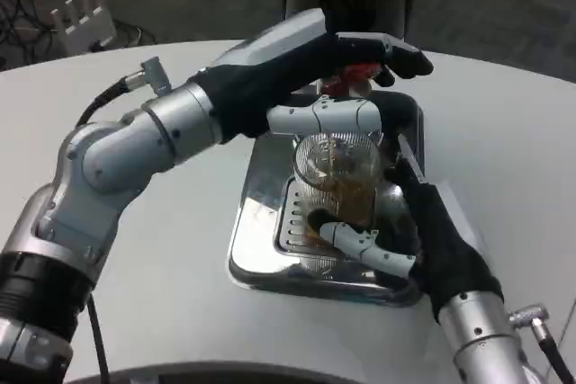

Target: Grasp the cup under the faucet to collect the drink, then remove the cup.

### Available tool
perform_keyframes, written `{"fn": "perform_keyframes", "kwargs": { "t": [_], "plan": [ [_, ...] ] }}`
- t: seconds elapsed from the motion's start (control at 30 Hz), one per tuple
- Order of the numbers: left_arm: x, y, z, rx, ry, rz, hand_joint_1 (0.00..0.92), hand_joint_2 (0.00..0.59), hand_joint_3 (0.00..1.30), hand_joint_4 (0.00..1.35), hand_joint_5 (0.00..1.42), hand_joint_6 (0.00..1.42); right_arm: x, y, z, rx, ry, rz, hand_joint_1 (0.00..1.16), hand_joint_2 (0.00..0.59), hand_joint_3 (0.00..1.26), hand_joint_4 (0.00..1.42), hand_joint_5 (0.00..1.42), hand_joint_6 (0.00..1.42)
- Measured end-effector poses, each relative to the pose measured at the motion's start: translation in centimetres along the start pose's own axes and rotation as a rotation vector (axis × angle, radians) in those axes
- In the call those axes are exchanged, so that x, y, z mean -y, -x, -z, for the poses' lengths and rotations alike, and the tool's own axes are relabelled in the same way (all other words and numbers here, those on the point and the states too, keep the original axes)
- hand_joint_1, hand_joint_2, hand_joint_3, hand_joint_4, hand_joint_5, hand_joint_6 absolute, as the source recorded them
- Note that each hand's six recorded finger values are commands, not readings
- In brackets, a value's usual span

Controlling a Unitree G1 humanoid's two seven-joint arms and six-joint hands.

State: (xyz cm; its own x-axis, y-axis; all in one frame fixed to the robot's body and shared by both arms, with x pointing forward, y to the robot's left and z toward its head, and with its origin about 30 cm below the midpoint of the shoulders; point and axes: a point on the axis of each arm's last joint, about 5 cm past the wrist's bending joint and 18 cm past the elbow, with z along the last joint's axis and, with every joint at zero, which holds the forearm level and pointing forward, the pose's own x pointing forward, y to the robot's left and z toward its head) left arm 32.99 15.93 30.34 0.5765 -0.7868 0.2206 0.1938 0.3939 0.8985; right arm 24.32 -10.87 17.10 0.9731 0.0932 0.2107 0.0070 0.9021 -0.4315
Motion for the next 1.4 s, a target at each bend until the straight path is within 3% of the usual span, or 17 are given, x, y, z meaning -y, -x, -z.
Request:
{"fn": "perform_keyframes", "kwargs": {
  "t": [0.17, 0.53, 0.67, 0.9, 1.13, 1.3, 1.4],
  "plan": [
    [-0.2, 0.1, 0.04, -0.004, -0.004, 0.005, 0.0, 0.105, 0.31, 0.24, 0.29, 0.35, -0.51, -0.7, -0.35, 0.025, 0.002, 0.019, 0.69, 0.191, 0.0, 0.02, 0.07, 0.0],
    [-0.4, 0.3, 0.07, -0.007, -0.013, 0.009, 0.0, 0.105, 0.31, 0.25, 0.29, 0.35, -1.94, -1.4, -0.3, 0.003, -0.039, 0.005, 0.65, 0.189, 0.0, 0.0, 0.0, 0.0],
    [-0.6, 0.5, 0.16, -0.01, -0.02, 0.011, 0.0, 0.105, 0.31, 0.25, 0.29, 0.35, -2.61, -1.7, -0.94, 0.011, -0.041, 0.028, 0.65, 0.19, 0.0, 0.0, 0.0, 0.0],
    [-0.7, 0.6, 0.33, -0.009, -0.013, 0.008, 0.0, 0.105, 0.31, 0.25, 0.29, 0.35, -3.32, -2.0, -1.3, 0.012, -0.041, 0.056, 0.64, 0.196, 0.0, 0.0, 0.0, 0.0],
    [-0.8, 0.6, 0.47, -0.006, -0.012, 0.009, 0.0, 0.107, 0.31, 0.25, 0.29, 0.35, -3.68, -2.1, -1.08, -0.002, -0.026, 0.079, 0.64, 0.197, 0.0, 0.0, 0.0, 0.0],
    [-0.9, 0.6, 0.59, -0.006, -0.013, 0.01, 0.0, 0.112, 0.31, 0.25, 0.29, 0.35, -4.47, -2.4, -0.96, -0.027, -0.029, 0.099, 0.64, 0.196, 0.0, 0.0, 0.0, 0.0],
    [-0.9, 0.5, 0.67, -0.007, -0.012, 0.011, 0.0, 0.114, 0.32, 0.25, 0.29, 0.35, -4.59, -2.8, -1.1, -0.024, -0.024, 0.1, 0.65, 0.195, 0.0, 0.0, 0.0, 0.0]
  ]
}}
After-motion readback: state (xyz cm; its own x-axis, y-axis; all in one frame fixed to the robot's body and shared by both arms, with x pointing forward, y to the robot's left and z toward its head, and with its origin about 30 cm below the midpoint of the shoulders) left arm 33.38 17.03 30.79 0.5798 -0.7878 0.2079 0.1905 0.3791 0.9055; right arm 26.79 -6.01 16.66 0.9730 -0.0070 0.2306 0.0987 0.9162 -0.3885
